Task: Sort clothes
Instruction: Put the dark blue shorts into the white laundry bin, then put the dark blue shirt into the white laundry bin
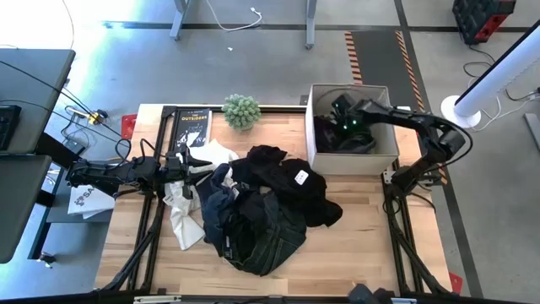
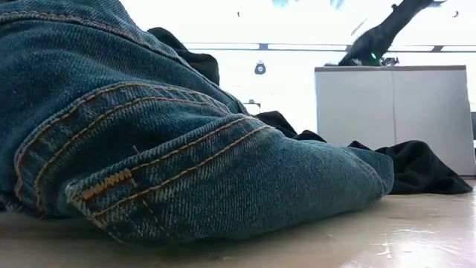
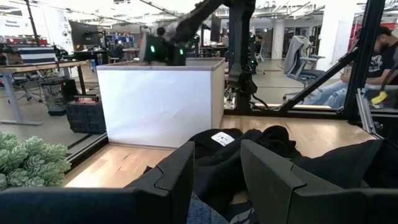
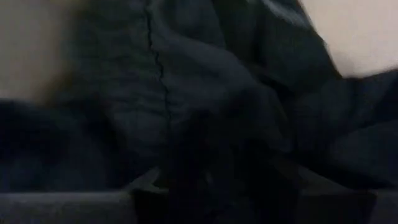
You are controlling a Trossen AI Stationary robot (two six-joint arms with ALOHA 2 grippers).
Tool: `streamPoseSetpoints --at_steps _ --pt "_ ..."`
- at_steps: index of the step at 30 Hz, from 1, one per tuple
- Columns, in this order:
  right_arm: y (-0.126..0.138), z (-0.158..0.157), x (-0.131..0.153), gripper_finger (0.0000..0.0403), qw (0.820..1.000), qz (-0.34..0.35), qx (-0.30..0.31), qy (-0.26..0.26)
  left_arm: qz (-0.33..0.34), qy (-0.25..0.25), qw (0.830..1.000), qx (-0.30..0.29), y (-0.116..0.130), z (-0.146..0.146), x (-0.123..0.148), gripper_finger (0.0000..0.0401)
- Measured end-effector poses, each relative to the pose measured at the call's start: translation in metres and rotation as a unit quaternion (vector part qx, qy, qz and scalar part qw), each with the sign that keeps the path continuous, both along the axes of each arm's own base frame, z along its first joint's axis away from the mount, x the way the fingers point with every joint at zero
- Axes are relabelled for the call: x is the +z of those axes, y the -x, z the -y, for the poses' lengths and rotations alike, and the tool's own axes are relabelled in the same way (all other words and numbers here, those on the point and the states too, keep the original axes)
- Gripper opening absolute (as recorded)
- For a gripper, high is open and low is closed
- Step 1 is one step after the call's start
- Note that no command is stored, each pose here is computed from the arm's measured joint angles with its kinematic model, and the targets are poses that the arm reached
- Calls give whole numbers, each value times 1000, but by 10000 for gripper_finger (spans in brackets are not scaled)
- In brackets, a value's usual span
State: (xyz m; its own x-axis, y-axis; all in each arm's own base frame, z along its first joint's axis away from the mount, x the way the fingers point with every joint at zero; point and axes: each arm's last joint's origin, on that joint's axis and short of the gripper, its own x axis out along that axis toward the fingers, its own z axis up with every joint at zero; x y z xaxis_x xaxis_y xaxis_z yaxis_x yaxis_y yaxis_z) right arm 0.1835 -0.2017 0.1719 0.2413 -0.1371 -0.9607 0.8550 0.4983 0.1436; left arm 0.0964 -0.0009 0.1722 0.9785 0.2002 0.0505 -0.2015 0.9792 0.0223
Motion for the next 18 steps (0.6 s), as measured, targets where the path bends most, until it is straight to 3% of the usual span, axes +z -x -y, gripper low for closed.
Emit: streamPoseSetpoints --at_steps 3,6,12,18 --pt "7 1 -3 138 1000 -7 -12 -2 0 0 1000 0 0 0 0 131" --pt "6 6 22 138 1000 -17 -18 -4 0 0 1000 0 0 0 0 131" --pt "-7 8 124 138 995 -40 -29 82 0 0 1000 0 0 0 0 131" --pt "-28 -33 212 138 973 46 36 224 0 0 1000 0 0 0 0 131"
